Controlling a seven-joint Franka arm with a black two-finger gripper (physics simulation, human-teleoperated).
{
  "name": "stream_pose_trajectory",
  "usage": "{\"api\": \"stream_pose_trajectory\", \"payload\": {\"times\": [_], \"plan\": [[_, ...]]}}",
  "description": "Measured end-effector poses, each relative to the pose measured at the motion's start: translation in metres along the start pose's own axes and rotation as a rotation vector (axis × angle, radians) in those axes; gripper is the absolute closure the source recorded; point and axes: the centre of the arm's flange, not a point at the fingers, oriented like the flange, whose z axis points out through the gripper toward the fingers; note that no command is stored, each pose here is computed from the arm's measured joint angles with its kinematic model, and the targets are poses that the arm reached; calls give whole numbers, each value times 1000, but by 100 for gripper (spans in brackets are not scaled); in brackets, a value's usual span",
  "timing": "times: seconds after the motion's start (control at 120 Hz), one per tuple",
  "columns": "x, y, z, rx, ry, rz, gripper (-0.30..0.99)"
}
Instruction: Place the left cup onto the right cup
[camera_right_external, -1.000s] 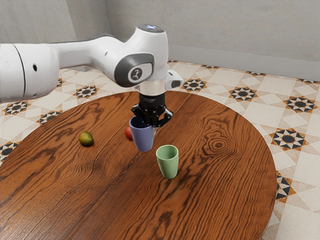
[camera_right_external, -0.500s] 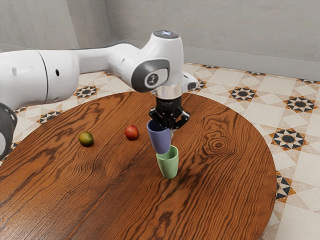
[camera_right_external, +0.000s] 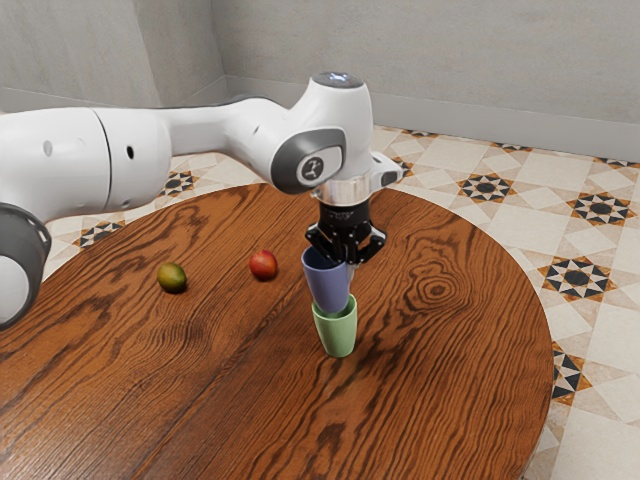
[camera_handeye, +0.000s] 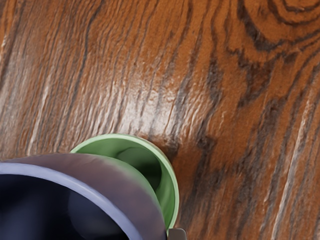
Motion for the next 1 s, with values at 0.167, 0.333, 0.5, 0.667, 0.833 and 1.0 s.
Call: {"api": "stream_pose_trajectory", "payload": {"times": [0.167,0.333,0.5,0.667,0.833,1.0], "plan": [[0,1,9,0,-12,-11,78],[1,2,20,1,-23,-20,78],[-1,4,19,0,-14,-20,43],[-3,2,2,-6,11,-23,20],[-7,-8,-26,-14,45,-36,9],[-10,-23,-64,-16,85,-37,4]]}}
